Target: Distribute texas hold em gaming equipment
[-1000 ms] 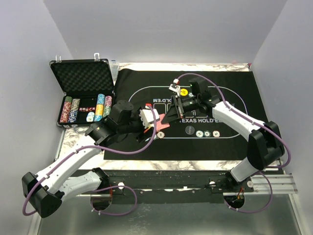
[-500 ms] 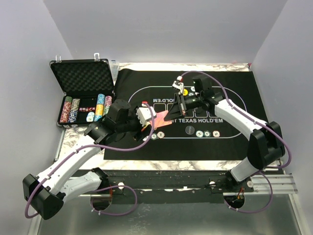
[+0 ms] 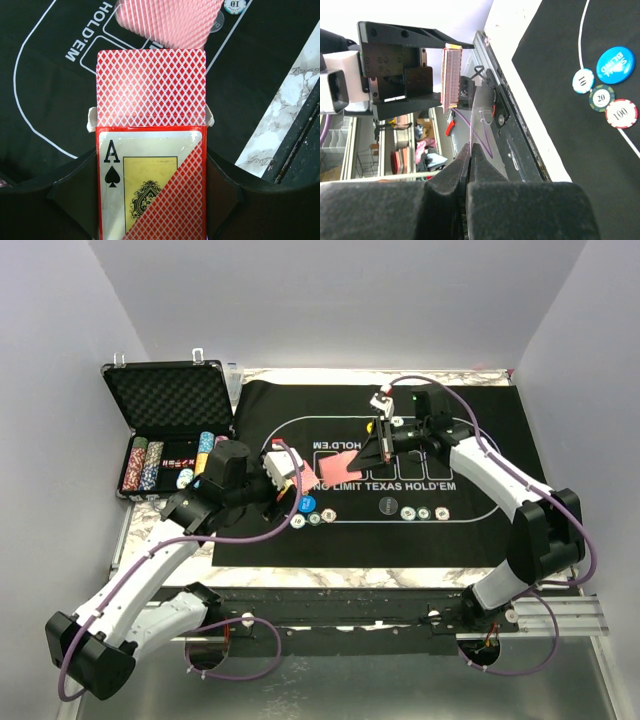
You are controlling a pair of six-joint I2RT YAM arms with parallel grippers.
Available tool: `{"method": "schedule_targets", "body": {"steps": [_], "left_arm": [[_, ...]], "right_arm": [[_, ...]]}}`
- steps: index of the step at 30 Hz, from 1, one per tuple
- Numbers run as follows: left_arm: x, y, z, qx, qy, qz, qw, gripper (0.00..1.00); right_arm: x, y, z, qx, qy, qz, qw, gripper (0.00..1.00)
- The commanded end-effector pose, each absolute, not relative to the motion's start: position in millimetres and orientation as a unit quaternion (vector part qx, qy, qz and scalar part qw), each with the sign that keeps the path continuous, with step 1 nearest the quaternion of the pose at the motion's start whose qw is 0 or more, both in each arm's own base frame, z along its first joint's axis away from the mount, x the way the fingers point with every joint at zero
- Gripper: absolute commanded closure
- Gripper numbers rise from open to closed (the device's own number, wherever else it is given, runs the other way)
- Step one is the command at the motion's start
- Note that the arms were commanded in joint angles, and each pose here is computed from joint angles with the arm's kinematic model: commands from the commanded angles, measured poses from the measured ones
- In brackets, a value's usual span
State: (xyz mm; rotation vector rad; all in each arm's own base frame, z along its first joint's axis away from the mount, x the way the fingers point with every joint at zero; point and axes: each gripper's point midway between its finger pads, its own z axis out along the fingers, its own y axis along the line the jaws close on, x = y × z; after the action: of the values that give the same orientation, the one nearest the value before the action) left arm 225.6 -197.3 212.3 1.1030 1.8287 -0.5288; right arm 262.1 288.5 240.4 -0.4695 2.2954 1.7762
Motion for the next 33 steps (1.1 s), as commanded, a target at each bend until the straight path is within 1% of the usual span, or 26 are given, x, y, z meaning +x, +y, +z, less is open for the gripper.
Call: {"method": "schedule_targets", "body": {"steps": [1,6,11,13,15,19,23,25,28,31,33], "left_arm": [[228,-198,223,0.428,0.736,-0.236,0.468,1.0],[237,-185,226,0.39,0.755,-0.236,0.471,1.0],[251,-160,230,0.324,0.788,-0.231,0.471,1.0],[255,-149,231,0.301,0.797,-0.227,0.472,1.0],[257,-139,232,0.288,0.803,-0.217,0.475,1.0],[254,-129,231,0.274,0.811,-0.212,0.472,1.0],[249,-120,225,0.259,0.819,-0.215,0.465,1.0],[250,-117,227,0.246,0.825,-0.224,0.458,1.0],[254,-112,229,0.217,0.833,-0.225,0.457,1.0],[255,-111,230,0.197,0.835,-0.229,0.46,1.0],[254,-108,228,0.193,0.835,-0.23,0.462,1.0]], "right_arm": [[265,286,265,-0.164,0.768,0.608,0.117,0.99],[270,278,260,-0.202,0.78,0.572,0.155,0.99],[277,271,233,-0.264,0.792,0.513,0.198,1.0],[277,270,222,-0.279,0.792,0.504,0.2,0.99],[273,272,213,-0.282,0.793,0.505,0.192,0.99],[255,281,195,-0.243,0.793,0.544,0.125,0.99],[229,299,169,-0.219,0.799,0.556,0.073,0.99],[218,311,163,-0.22,0.792,0.566,0.062,0.99],[201,330,145,-0.251,0.795,0.551,0.05,0.99],[196,346,120,-0.271,0.806,0.524,0.042,0.99],[197,354,104,-0.263,0.812,0.52,0.032,0.99]]}}
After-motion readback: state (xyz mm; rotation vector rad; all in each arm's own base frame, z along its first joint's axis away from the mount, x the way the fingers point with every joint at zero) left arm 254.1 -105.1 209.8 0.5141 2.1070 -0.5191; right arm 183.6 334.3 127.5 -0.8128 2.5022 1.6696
